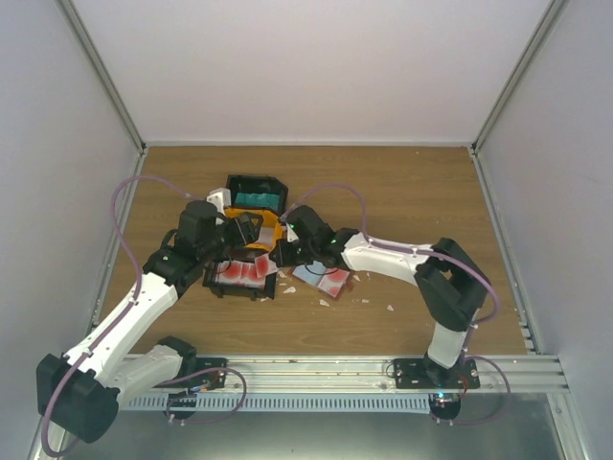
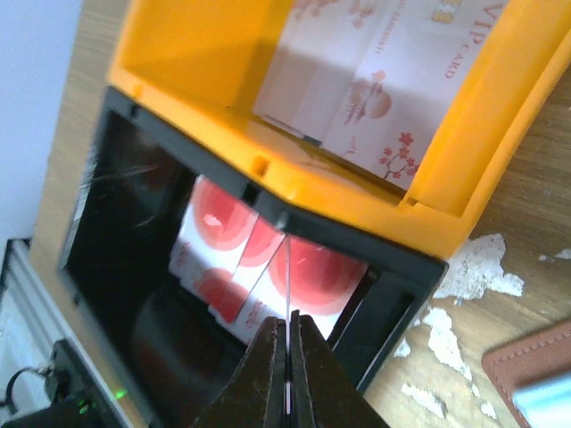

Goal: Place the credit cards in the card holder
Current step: Pick up the credit card from the storage box.

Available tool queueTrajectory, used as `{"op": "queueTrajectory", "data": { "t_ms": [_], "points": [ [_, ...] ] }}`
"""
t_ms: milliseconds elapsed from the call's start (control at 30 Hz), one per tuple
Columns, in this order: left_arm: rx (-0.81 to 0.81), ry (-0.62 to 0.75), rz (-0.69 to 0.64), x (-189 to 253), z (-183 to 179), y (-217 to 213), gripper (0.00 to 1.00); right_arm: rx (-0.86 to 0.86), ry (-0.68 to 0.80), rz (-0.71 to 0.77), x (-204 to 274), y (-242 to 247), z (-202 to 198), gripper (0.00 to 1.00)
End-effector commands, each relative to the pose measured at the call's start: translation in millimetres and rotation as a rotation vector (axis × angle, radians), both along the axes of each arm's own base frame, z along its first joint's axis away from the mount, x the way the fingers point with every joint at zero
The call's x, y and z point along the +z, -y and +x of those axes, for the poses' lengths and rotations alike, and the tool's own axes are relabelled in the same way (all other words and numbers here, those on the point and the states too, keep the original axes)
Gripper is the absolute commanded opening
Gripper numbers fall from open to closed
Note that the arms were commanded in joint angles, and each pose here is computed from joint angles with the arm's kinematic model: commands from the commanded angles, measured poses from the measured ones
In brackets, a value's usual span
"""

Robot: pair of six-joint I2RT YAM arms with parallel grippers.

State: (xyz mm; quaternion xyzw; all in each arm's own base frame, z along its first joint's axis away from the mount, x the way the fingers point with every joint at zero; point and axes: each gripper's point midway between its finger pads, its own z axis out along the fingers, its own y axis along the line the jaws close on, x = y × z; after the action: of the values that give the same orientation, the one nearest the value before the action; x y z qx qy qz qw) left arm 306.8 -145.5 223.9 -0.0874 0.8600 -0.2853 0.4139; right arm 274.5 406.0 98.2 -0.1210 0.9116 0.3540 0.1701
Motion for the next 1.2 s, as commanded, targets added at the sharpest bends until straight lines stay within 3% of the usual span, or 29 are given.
{"op": "queueTrajectory", "data": {
  "t_ms": [0, 233, 467, 700, 833, 900, 1000, 1167],
  "points": [
    [-0.136, 0.088, -0.026, 22.8, -1.9, 18.9, 0.74, 0.091, 0.138, 0.034, 42.1, 22.1, -4.0, 0.01],
    [-0.363, 0.135, 0.058, 26.3, -22.9, 37.5, 0.85, 0.139, 0.303, 0.144, 107.5, 94.3, -15.5, 0.01],
    [-0.62, 0.238, 0.048, 66.7, -43.8, 65.1, 0.91, 0.328, 0.524, 0.214, 157.8, 126.2, -63.8, 0.01],
    [-1.004, 0.355, -0.084, 98.1, -99.0, 94.2, 0.94, 0.437, 0.643, 0.277, 179.8, 134.8, -95.0, 0.0],
    [-1.154, 0.337, -0.205, 102.2, -119.4, 107.6, 0.99, 0.495, 0.644, 0.293, 179.4, 131.9, -102.1, 0.0],
    [-1.191, 0.343, -0.203, 100.6, -123.5, 115.2, 0.99, 0.518, 0.644, 0.306, 179.2, 129.6, -104.4, 0.0],
    [-1.181, 0.296, -0.153, 84.3, -118.6, 125.7, 0.94, 0.537, 0.635, 0.318, 179.5, 126.8, -105.7, 0.01],
    [-1.224, 0.221, -0.118, 58.4, -124.2, 141.8, 0.68, 0.554, 0.603, 0.305, 169.5, 125.8, -106.3, 0.01]
  ]
}}
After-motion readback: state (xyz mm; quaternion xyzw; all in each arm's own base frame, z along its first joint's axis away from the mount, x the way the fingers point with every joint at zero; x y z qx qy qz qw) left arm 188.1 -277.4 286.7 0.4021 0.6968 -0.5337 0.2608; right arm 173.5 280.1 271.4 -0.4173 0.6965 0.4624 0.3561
